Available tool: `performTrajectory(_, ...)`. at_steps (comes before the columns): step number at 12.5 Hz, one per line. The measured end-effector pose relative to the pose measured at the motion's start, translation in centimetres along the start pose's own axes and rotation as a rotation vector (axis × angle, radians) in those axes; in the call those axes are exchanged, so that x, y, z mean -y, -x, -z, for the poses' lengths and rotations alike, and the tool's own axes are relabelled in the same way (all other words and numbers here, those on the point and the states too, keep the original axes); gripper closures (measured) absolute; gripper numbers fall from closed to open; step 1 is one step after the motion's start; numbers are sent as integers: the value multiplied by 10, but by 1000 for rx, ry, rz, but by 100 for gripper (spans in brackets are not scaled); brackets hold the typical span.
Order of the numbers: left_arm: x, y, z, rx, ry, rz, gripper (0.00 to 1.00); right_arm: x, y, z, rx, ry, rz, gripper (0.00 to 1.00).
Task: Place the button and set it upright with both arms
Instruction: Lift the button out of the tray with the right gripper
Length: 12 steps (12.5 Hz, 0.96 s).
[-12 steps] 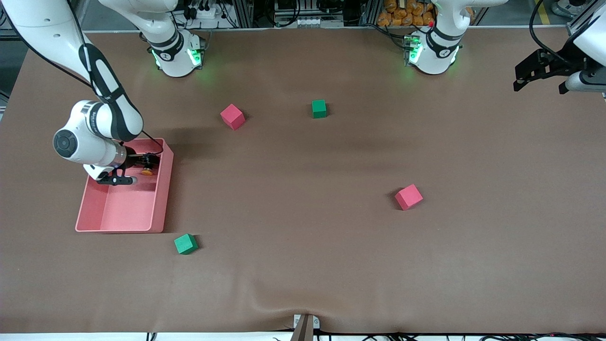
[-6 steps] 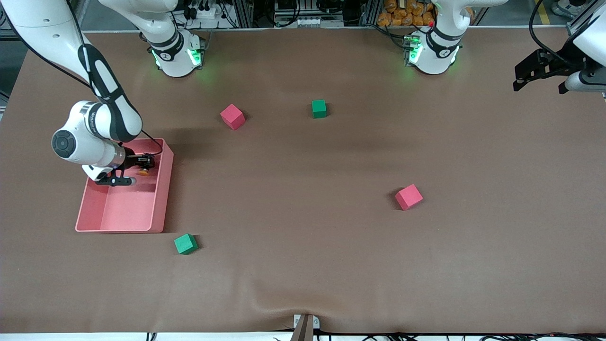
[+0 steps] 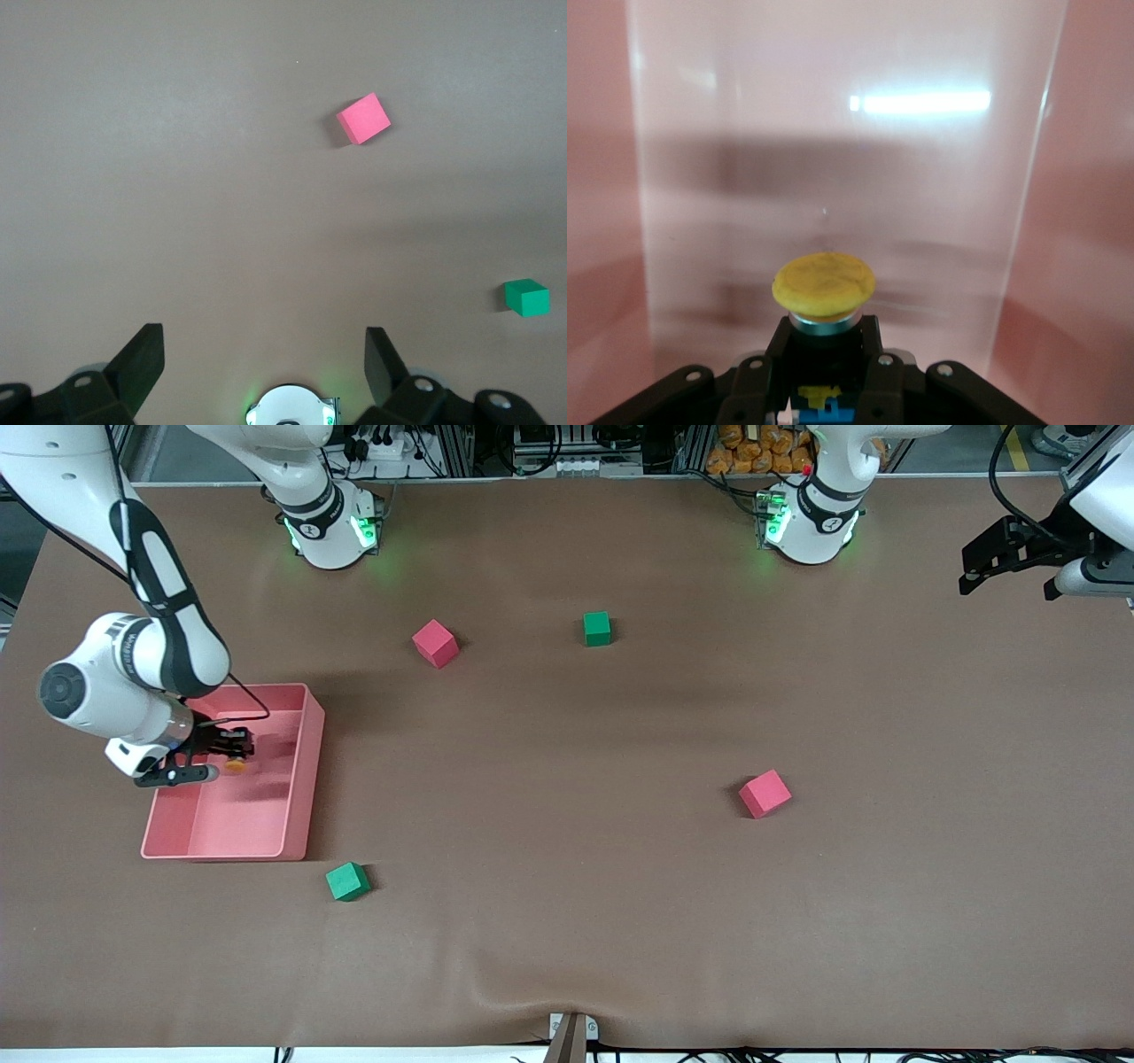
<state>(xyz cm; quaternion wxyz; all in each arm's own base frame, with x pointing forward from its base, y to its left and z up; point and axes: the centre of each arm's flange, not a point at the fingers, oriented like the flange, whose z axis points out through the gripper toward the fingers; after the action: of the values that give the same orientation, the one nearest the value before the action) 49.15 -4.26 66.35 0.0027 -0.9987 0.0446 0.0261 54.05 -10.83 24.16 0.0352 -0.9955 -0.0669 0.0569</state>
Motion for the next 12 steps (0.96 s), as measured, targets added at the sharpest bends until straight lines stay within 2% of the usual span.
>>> performTrajectory(3, 0, 0, 0, -1, 0, 0, 0, 4, -23, 92, 100, -40, 49, 67)
performTrajectory(6, 0, 0, 1, -1, 0, -1, 0, 47, -40, 154, 148, -48, 119, 67)
performTrajectory(8, -1, 0, 1, -1, 0, -1, 0, 116, -57, 183, 148, -26, 199, 67)
performTrajectory(10, 0, 0, 1, -2, 0, 0, 0, 206, -68, 201, 122, 5, 282, 67)
performTrajectory(12, 1, 0, 1, -2, 0, 2, 0, 302, -64, 205, 104, 39, 295, 67)
